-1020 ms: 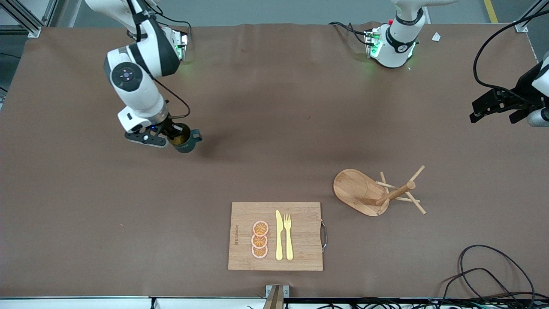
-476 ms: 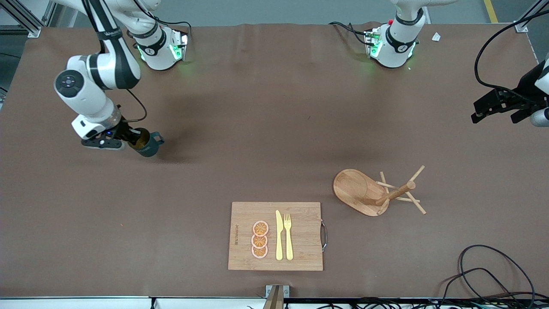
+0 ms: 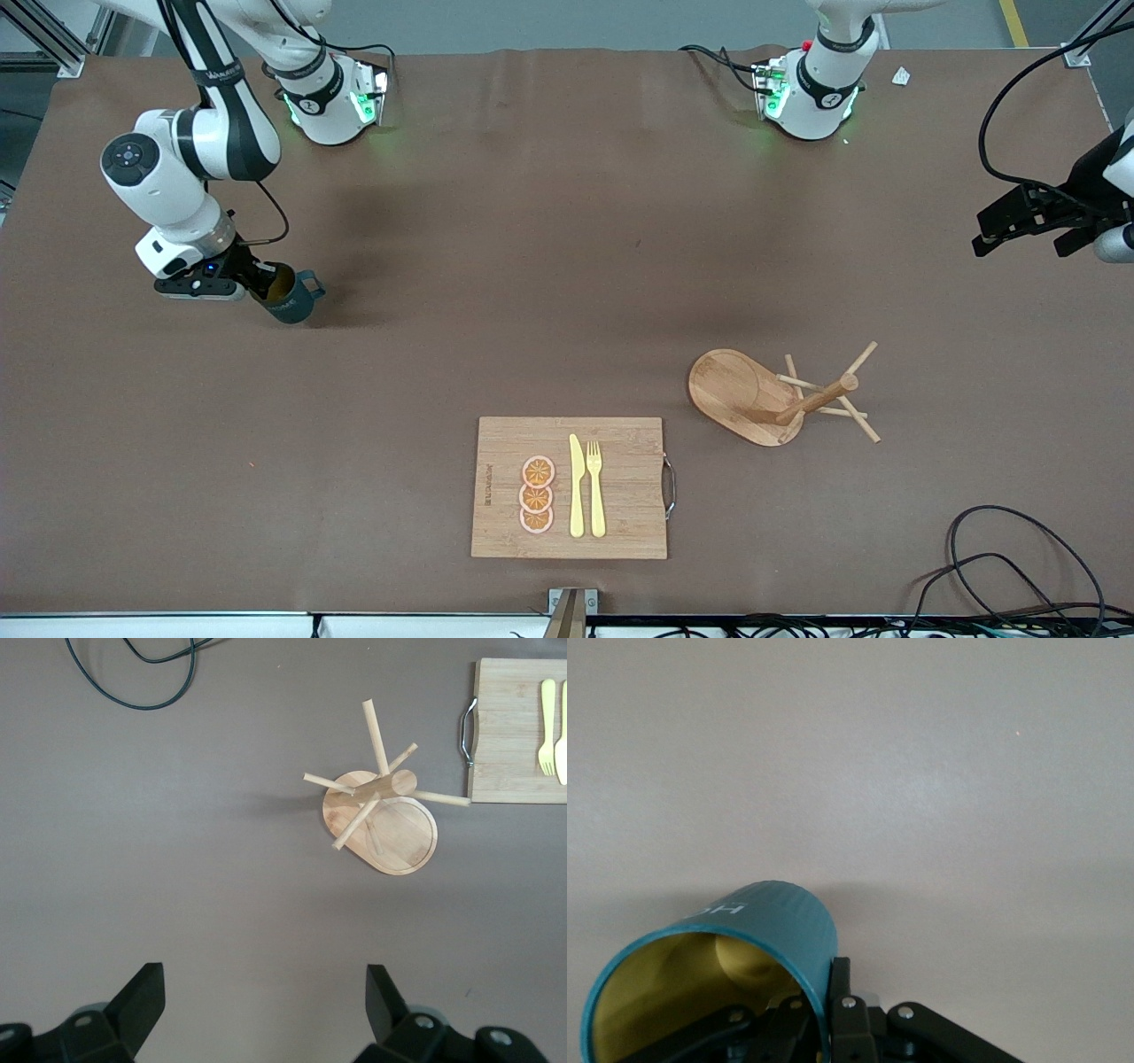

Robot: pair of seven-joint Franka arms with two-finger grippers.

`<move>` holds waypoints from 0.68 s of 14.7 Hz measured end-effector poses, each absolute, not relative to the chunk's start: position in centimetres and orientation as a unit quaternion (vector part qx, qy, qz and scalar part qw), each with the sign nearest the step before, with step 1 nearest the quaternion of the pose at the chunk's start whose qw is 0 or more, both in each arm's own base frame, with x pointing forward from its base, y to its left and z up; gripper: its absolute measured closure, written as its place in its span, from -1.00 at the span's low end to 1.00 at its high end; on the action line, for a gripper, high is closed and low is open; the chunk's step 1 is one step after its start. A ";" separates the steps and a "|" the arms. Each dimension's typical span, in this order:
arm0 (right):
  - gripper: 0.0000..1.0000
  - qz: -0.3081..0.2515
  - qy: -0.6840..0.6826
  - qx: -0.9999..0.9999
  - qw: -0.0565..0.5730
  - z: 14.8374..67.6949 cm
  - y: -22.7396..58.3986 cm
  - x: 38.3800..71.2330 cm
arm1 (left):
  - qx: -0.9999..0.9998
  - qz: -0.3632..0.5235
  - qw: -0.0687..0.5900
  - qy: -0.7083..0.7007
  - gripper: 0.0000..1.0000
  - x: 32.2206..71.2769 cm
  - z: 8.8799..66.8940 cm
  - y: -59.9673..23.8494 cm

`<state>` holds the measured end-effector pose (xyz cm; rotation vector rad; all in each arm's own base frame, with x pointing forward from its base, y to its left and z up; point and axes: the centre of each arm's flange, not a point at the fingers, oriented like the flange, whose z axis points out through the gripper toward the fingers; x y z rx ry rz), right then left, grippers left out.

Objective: Transfer cup from left to right arm and place
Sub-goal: 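Slide the teal mug away from the stand with the right gripper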

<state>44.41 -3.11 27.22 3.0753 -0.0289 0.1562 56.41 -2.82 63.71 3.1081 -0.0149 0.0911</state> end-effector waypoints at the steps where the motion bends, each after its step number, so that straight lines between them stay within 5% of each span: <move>1: 0.91 0.050 -0.007 0.998 0.032 27.1 -3.8 44.2 | 0.999 0.028 0.016 -0.005 -1.00 56.5 63.6 -2.9; 10: 0.91 0.019 0.007 1.000 0.022 23.0 -8.4 43.0 | 0.999 0.035 0.017 -0.004 -1.00 56.8 63.7 -2.8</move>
